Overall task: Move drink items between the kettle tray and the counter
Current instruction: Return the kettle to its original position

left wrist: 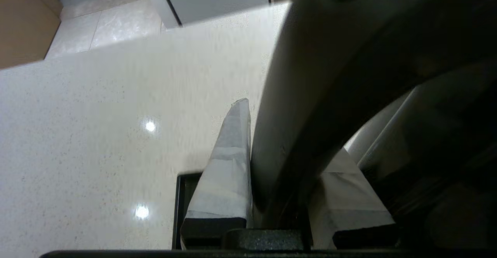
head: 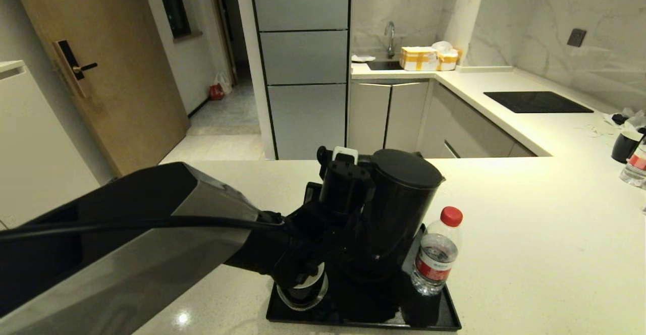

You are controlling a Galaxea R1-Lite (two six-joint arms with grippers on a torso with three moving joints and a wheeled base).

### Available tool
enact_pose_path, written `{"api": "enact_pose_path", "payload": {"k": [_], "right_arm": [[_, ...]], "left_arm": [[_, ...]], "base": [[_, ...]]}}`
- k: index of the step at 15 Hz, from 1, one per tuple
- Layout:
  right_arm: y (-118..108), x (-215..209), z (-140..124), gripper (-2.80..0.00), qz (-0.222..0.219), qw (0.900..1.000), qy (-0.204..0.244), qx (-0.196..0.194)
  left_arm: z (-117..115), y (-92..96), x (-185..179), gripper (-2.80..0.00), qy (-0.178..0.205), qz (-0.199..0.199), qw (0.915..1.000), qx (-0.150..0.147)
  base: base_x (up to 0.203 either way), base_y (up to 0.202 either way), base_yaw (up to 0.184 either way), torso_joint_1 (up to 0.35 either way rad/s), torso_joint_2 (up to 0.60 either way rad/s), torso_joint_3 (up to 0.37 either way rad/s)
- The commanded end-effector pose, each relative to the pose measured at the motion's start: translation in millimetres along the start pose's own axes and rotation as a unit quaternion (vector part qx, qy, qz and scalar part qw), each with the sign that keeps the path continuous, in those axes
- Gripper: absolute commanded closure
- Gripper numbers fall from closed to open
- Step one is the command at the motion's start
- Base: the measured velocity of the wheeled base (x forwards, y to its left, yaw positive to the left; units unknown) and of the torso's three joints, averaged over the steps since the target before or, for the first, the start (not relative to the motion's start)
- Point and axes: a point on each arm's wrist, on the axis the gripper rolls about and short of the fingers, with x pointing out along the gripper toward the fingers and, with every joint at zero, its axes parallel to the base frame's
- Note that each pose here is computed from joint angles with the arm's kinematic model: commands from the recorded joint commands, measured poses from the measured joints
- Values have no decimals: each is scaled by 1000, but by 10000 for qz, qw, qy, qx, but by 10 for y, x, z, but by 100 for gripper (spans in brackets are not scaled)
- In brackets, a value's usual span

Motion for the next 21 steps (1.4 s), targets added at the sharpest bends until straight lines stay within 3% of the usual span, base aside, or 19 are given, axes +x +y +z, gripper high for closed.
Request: {"api": "enact_pose_path", "payload": {"k": [1,7,16,21], "right_arm": [[0,2,-5,0,9,10000,17,-3],[1,2,-5,0,1,10000,17,-2],[1,2,-5,0,1,10000,17,-2],[1,2,-5,0,1,10000,17,-2]], "left_arm": [[-47,1,-5,0,51,16,10000,46],[-151,60,-61,0,195,41,9997,151],[-94,135,-112,0,139,63,9999,37],[-283,113,-82,0,361,73,9993,87]], "base": [[0,0,0,0,0,0],[0,0,0,0,0,0],[0,0,0,0,0,0],[0,0,0,0,0,0]]}}
